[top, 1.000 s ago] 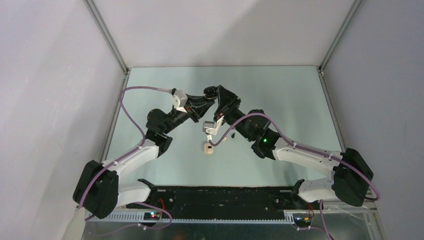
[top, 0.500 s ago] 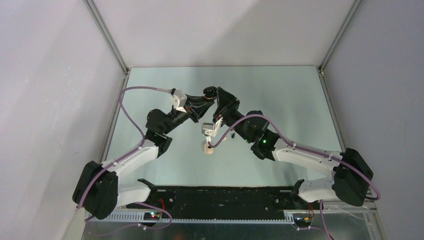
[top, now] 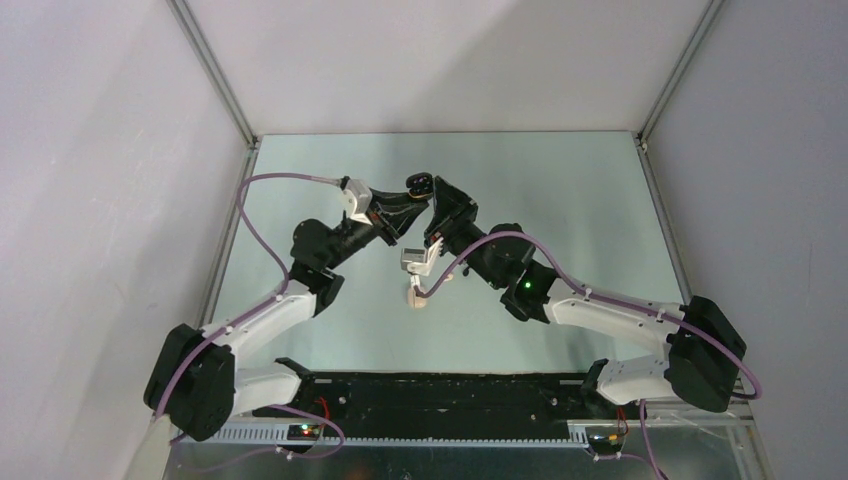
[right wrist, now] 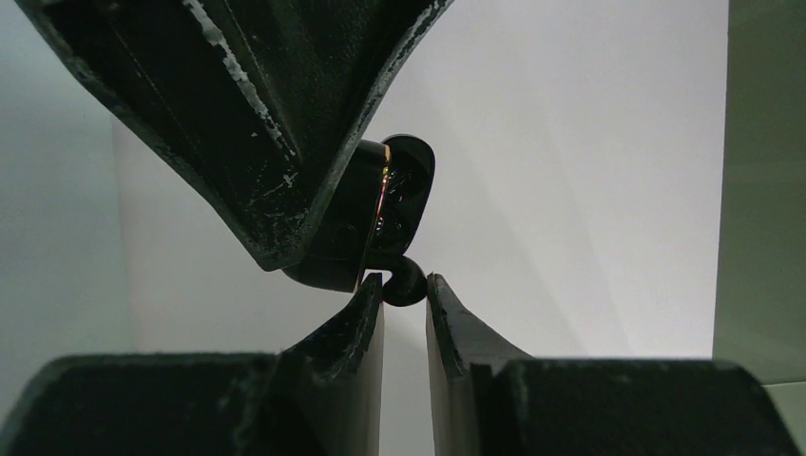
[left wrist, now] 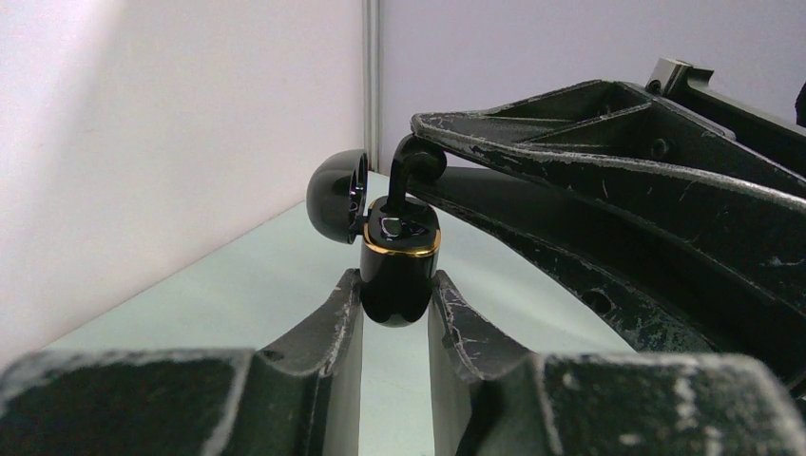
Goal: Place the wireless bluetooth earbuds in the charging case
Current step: Insert the right earbud into the right side groove of the charging case.
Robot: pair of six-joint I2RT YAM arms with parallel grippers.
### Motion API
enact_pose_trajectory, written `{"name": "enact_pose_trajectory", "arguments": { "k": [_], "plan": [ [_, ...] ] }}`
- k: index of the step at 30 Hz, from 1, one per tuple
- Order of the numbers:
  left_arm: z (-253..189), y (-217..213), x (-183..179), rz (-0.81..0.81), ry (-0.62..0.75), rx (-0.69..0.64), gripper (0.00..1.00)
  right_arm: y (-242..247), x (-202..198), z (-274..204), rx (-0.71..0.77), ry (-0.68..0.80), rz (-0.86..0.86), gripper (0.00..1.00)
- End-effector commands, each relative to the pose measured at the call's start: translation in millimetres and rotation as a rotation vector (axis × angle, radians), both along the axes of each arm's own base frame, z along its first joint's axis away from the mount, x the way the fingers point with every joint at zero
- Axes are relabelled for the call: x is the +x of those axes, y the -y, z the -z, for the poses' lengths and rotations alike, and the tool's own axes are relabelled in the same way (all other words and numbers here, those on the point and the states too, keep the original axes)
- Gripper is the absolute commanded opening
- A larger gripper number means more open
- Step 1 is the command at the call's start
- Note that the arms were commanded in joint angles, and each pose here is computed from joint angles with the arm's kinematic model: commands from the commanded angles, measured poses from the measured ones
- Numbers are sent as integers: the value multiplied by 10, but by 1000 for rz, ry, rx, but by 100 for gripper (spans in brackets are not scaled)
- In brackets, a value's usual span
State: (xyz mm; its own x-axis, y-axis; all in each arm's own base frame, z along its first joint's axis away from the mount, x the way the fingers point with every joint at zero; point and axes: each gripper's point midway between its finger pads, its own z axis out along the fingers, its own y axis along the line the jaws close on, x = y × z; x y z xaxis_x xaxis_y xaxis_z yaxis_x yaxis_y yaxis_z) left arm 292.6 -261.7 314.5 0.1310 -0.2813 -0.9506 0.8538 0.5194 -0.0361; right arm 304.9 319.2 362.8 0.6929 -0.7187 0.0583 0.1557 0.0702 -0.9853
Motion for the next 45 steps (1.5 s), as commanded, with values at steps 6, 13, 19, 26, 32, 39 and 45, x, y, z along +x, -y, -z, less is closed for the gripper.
{"name": "enact_pose_trajectory", "arguments": {
  "k": [6, 13, 19, 26, 32, 39, 45],
  "plan": [
    [-214, -41, -77, -12, 67, -44, 0, 8, -114, 121, -114, -33, -18, 11],
    [-161, -43, -97, -10, 66, -31, 0, -22, -164, 113, -120, -33, -46, 18],
    [-146, -53, -82, -20, 69, -29, 0, -33, -186, 107, -124, -32, -63, 22],
    [-152, -50, -65, -23, 69, -31, 0, -29, -221, 105, -127, -41, -81, 31],
    [-153, -43, -58, -22, 69, -30, 0, -11, -220, 96, -118, -47, -83, 35],
    [-154, -24, -66, -11, 71, -28, 0, -4, -201, 75, -96, -60, -76, 55],
    [-137, -14, -85, 0, 74, -24, 0, 13, -230, -53, 4, -162, -100, 65]
  ]
}}
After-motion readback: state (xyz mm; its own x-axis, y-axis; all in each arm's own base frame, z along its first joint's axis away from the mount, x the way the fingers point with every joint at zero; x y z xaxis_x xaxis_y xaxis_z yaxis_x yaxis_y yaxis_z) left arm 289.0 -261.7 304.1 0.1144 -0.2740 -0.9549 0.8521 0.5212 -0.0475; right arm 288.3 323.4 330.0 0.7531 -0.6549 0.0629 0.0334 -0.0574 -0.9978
